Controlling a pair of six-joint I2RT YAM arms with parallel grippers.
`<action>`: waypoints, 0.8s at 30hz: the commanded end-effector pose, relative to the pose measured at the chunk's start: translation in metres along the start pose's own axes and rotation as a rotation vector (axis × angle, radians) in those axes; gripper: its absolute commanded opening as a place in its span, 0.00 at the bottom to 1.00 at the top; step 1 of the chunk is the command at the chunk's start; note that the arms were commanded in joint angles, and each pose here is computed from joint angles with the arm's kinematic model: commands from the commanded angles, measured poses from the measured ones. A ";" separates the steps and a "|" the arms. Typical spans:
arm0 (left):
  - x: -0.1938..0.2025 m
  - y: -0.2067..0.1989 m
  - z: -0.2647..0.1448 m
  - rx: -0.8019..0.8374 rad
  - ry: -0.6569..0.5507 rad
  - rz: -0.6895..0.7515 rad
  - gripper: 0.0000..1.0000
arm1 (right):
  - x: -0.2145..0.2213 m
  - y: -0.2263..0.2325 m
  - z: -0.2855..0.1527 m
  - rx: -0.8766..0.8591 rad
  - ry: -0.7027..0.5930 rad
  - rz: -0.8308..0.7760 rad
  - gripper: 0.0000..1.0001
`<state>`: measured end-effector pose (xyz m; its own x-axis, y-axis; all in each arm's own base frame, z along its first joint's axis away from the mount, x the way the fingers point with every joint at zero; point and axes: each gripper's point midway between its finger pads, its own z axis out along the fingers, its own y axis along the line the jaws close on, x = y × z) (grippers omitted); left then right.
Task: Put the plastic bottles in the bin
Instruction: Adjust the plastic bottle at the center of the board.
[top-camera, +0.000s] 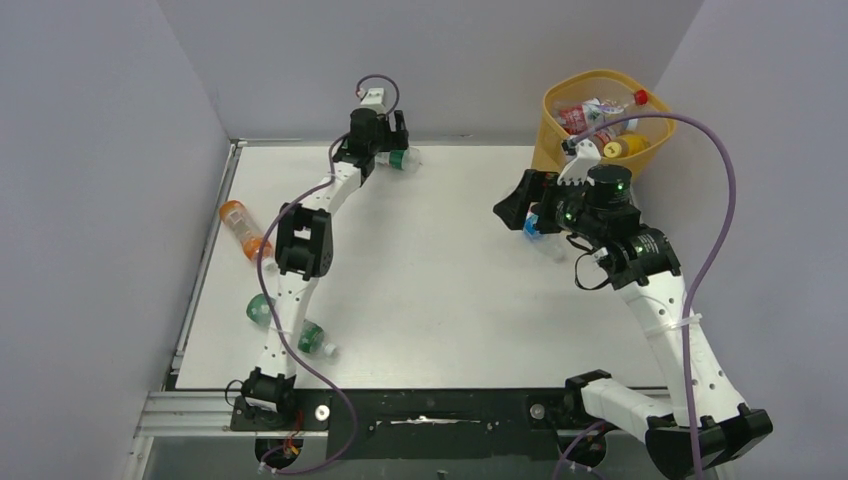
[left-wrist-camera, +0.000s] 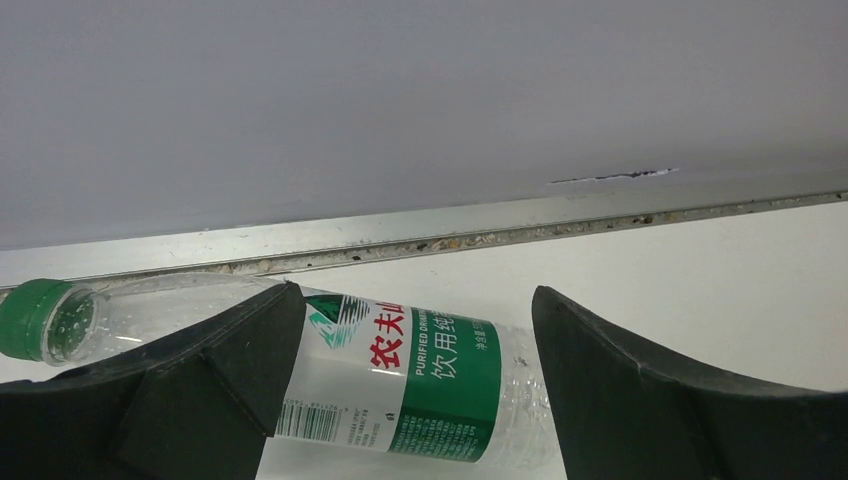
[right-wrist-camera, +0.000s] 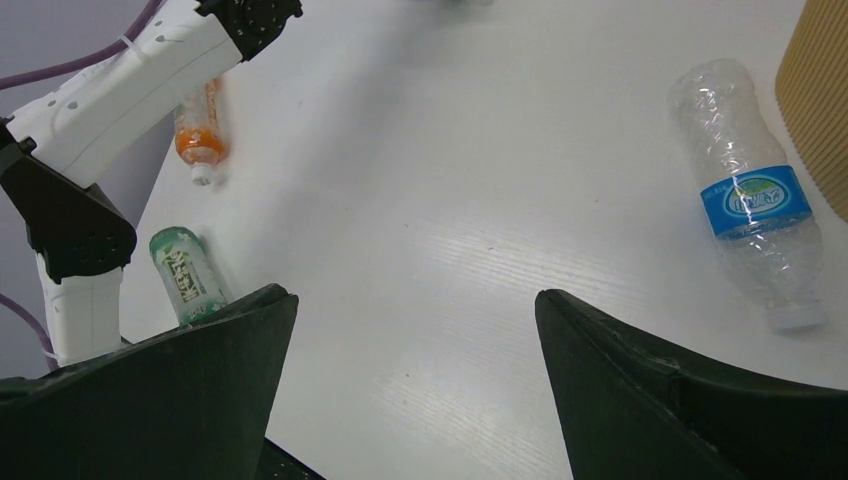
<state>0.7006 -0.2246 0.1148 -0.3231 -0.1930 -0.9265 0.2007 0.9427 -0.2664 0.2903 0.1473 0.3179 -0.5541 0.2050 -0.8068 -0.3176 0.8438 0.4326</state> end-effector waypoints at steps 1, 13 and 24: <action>-0.031 -0.027 -0.006 0.054 -0.072 0.091 0.84 | -0.009 0.009 0.003 -0.033 -0.049 -0.015 0.95; 0.005 -0.014 -0.036 -0.010 0.088 0.189 0.78 | 0.000 0.022 0.005 -0.064 -0.050 -0.004 0.95; 0.024 -0.010 -0.178 -0.144 0.166 0.146 0.73 | 0.001 0.037 -0.014 -0.086 -0.083 0.014 0.95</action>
<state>0.5711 -0.2030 0.0804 -0.5210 0.0557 -0.8517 0.1930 0.9797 -0.0539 0.2727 0.1718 0.3170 -0.5562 0.2127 -0.8034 -0.3585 0.8107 0.4629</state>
